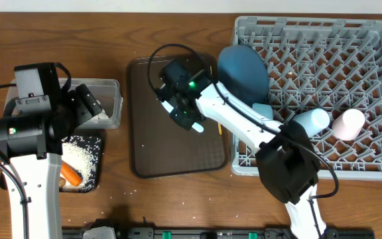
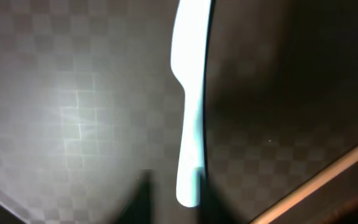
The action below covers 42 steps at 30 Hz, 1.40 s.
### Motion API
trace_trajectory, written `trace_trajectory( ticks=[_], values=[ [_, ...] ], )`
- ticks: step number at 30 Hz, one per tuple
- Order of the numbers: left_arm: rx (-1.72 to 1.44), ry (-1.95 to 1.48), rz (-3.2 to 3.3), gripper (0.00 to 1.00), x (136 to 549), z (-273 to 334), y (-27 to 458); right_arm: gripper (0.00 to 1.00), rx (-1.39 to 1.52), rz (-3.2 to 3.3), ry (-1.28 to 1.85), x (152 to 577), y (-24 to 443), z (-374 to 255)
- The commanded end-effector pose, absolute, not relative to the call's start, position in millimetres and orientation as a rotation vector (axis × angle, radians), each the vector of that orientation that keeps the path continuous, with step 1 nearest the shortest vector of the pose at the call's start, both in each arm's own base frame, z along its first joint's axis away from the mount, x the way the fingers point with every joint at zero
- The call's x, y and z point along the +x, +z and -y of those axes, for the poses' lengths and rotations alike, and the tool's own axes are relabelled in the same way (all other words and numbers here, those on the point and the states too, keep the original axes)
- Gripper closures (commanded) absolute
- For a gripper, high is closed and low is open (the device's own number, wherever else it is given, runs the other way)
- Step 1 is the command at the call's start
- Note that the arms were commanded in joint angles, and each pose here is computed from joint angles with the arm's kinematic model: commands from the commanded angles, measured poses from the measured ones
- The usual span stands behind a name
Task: Sort waste into correct bins and load items into the dishwasher rack
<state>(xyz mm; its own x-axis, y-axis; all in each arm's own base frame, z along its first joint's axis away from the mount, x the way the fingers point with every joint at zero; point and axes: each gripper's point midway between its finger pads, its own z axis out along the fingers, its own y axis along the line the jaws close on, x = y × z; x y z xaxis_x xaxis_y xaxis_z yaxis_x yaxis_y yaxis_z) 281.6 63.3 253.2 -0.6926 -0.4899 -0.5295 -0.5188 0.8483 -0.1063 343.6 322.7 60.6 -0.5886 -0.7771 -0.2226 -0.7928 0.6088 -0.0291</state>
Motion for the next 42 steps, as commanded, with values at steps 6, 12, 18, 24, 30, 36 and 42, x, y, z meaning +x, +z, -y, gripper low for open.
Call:
trace_trajectory(
  ticks=[6, 12, 18, 24, 30, 36, 42],
  values=[
    [-0.739, 0.082, -2.463, 0.02, 280.5, -65.9, 254.1, 0.6, -1.383, -2.687, 0.11, 337.9, 40.4, -305.2],
    [-0.74, 0.082, -2.463, 0.02, 280.5, -65.9, 254.1, 0.53, -1.489, -2.71, 0.21, 324.8, 22.9, -307.3],
    [-0.739, 0.082, -2.463, 0.02, 280.5, -65.9, 254.1, 0.58, -1.544, -2.756, 0.188, 319.4, -4.1, -301.6],
    [-0.739, 0.082, -2.463, 0.02, 280.4, -65.8, 254.0, 0.66, -1.571, -2.816, 0.157, 312.6, -26.9, -293.9],
    [-0.739, 0.082, -2.463, 0.02, 280.5, -65.9, 254.1, 0.77, -1.571, -2.819, 0.158, 312.0, -25.9, -293.7],
    [-0.739, 0.082, -2.463, 0.02, 280.5, -65.9, 254.1, 0.99, -1.582, -2.847, 0.163, 305.7, -25.1, -290.0],
    [-0.739, 0.082, -2.463, 0.02, 280.5, -65.9, 254.1, 0.99, -1.58, -2.843, 0.163, 306.8, -24.2, -291.0]
  ],
)
